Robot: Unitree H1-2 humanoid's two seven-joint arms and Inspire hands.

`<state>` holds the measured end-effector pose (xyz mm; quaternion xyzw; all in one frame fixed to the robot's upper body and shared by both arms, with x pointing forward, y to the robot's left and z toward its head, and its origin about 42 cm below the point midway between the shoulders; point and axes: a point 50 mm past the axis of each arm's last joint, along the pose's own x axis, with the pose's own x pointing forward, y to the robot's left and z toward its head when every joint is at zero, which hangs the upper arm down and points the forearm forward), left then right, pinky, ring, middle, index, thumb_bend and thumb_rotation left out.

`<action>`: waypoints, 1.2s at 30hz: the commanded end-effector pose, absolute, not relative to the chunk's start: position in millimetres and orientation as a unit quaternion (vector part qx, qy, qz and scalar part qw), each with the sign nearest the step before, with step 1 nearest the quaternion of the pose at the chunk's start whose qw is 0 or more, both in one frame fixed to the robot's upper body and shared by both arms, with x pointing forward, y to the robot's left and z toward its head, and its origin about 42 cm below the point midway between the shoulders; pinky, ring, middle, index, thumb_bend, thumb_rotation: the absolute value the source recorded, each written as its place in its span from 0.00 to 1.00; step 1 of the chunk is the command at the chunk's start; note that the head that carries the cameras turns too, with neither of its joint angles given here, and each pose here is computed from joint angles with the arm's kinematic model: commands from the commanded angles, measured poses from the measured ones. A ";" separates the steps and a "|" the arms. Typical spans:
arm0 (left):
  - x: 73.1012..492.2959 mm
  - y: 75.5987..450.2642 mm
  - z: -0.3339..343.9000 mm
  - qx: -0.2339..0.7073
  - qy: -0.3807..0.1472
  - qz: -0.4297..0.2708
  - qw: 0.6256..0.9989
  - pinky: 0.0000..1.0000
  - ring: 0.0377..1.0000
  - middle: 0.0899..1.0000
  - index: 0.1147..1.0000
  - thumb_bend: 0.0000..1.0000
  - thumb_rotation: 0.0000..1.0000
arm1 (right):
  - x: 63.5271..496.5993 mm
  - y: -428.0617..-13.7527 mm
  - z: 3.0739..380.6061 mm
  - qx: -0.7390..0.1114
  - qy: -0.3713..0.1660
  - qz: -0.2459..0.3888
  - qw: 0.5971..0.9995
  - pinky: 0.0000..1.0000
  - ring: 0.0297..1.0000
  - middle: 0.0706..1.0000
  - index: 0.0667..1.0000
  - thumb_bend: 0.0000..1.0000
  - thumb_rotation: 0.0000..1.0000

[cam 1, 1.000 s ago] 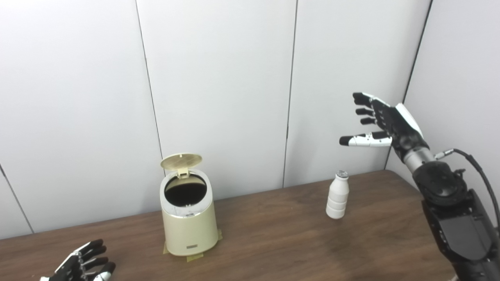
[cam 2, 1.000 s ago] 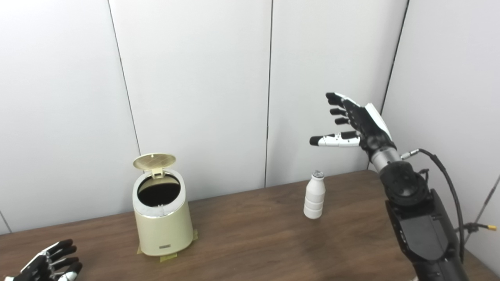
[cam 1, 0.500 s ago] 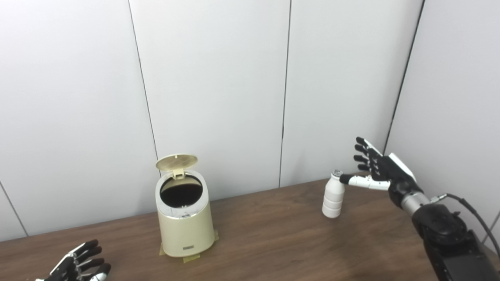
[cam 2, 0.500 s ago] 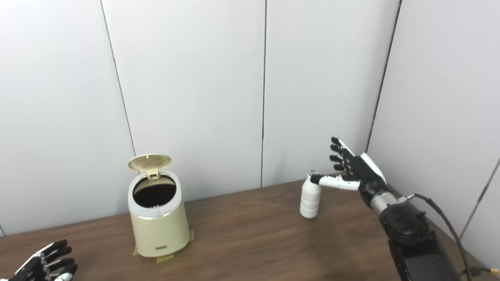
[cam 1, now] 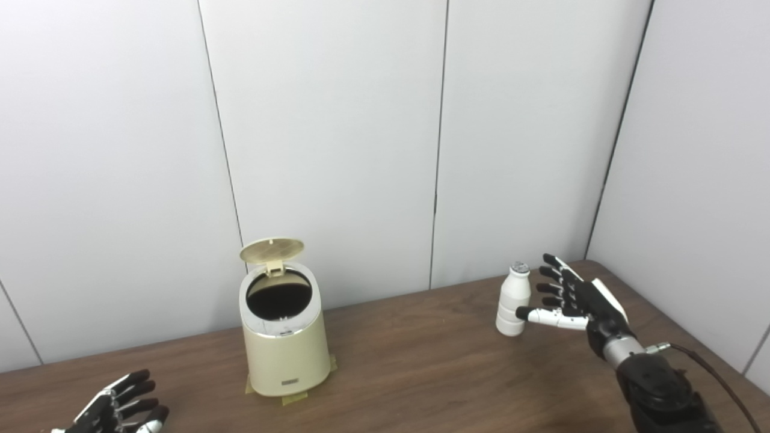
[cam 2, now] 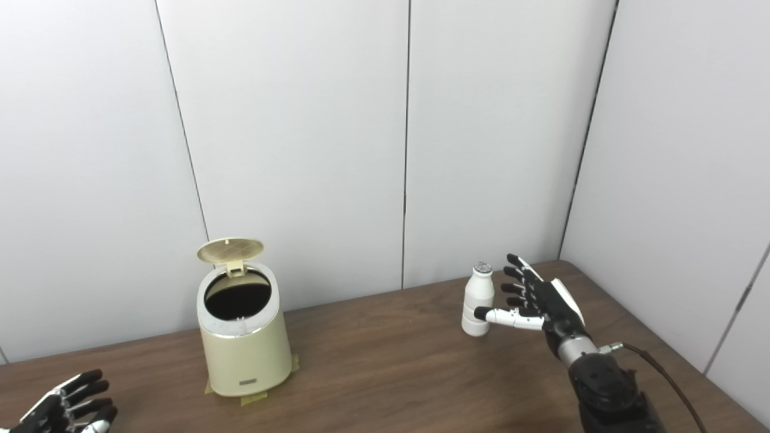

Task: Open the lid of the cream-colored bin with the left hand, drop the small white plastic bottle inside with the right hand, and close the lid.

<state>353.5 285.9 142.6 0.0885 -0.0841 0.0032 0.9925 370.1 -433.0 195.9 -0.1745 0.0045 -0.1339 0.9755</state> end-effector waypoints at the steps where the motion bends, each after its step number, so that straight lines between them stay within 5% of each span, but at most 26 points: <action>1: 360.6 287.1 166.1 0.094 -0.124 0.000 0.988 0.55 0.69 0.74 0.77 0.56 0.17 | 383.4 -434.2 224.0 -0.189 -0.052 -0.145 0.970 0.82 0.87 0.92 0.95 0.77 0.17; 14: 359.5 285.2 169.7 0.095 -0.126 -0.004 0.988 0.55 0.69 0.74 0.76 0.56 0.17 | 399.4 -434.9 211.5 -0.186 -0.031 -0.169 0.967 0.87 0.89 0.90 0.91 0.75 0.11; 23: 357.1 283.8 172.9 0.094 -0.123 -0.007 0.988 0.55 0.69 0.73 0.76 0.56 0.18 | 413.0 -424.5 205.5 -0.169 -0.033 -0.171 0.970 0.75 0.82 0.83 0.86 0.79 0.09; 36: 355.7 281.3 178.4 0.095 -0.121 -0.006 0.988 0.58 0.71 0.75 0.77 0.53 0.09 | 416.8 -418.6 203.9 -0.178 -0.031 -0.156 0.971 0.78 0.81 0.81 0.81 0.80 0.10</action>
